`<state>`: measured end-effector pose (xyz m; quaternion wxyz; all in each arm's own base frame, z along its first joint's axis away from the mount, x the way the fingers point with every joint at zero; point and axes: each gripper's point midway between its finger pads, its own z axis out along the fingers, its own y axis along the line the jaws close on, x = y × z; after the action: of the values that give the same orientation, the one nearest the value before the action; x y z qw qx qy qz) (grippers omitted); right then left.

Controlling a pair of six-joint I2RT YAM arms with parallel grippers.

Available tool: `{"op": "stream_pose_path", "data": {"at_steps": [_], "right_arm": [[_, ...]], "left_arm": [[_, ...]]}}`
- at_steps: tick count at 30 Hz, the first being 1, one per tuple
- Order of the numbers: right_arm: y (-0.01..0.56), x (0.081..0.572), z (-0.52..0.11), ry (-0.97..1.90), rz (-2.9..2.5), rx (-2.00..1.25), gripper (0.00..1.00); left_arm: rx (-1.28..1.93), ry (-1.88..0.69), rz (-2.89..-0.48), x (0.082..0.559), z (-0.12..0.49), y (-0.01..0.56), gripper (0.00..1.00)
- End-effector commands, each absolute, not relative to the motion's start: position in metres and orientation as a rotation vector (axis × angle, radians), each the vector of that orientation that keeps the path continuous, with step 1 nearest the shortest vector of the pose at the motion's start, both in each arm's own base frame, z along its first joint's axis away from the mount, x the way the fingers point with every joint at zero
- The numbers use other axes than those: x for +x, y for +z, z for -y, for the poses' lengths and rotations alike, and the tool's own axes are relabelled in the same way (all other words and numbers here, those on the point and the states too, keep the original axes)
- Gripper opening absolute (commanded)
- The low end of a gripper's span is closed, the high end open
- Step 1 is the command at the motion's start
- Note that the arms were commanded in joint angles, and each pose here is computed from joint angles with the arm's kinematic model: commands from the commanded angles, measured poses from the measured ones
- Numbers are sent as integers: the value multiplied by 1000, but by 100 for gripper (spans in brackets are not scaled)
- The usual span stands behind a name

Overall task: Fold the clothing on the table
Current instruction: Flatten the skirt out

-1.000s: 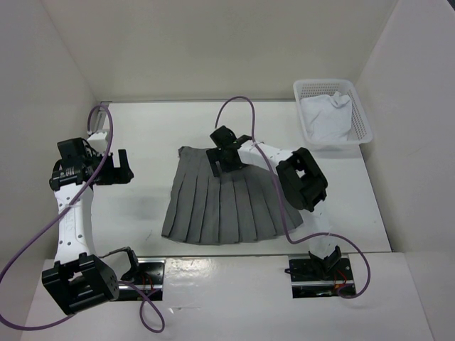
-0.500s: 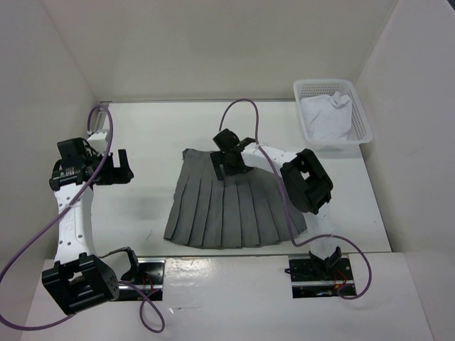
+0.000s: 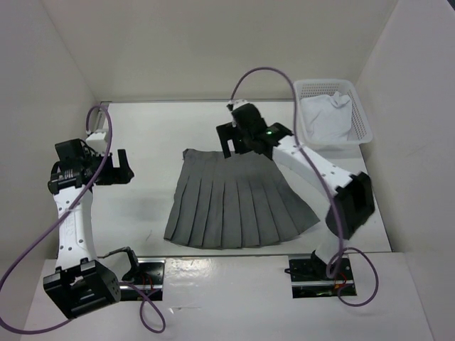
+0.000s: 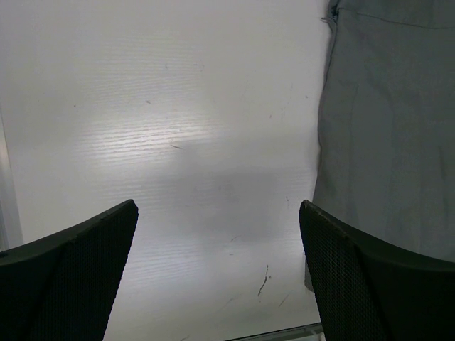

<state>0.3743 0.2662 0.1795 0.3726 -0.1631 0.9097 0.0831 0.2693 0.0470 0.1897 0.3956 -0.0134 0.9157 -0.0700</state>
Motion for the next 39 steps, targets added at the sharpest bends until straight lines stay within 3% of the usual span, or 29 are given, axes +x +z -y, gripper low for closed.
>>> {"op": "stream_pose_path", "data": {"at_steps": [1, 5, 8, 14, 23, 30, 39], "right_arm": [[253, 377, -237, 295, -2140, -430, 99], [255, 399, -134, 336, -2178, -262, 99], [209, 387, -109, 402, -2366, -327, 97], [169, 367, -101, 383, -2446, -435, 94], [143, 367, -100, 374, -2498, -486, 94], [127, 369, -96, 378, -2550, -473, 94], [126, 372, -89, 370, -2559, -461, 93]], "left_arm": [[45, -221, -2259, 272, -38, 204, 100], [130, -281, -2283, 280, -22, 201, 100], [224, -396, -2343, 294, 4, 185, 100], [419, -563, -2412, 338, 51, 156, 98], [422, -704, -2455, 418, 88, 116, 93], [514, -843, -2511, 437, 131, 70, 83], [563, -798, -2539, 455, 143, 40, 82]]}}
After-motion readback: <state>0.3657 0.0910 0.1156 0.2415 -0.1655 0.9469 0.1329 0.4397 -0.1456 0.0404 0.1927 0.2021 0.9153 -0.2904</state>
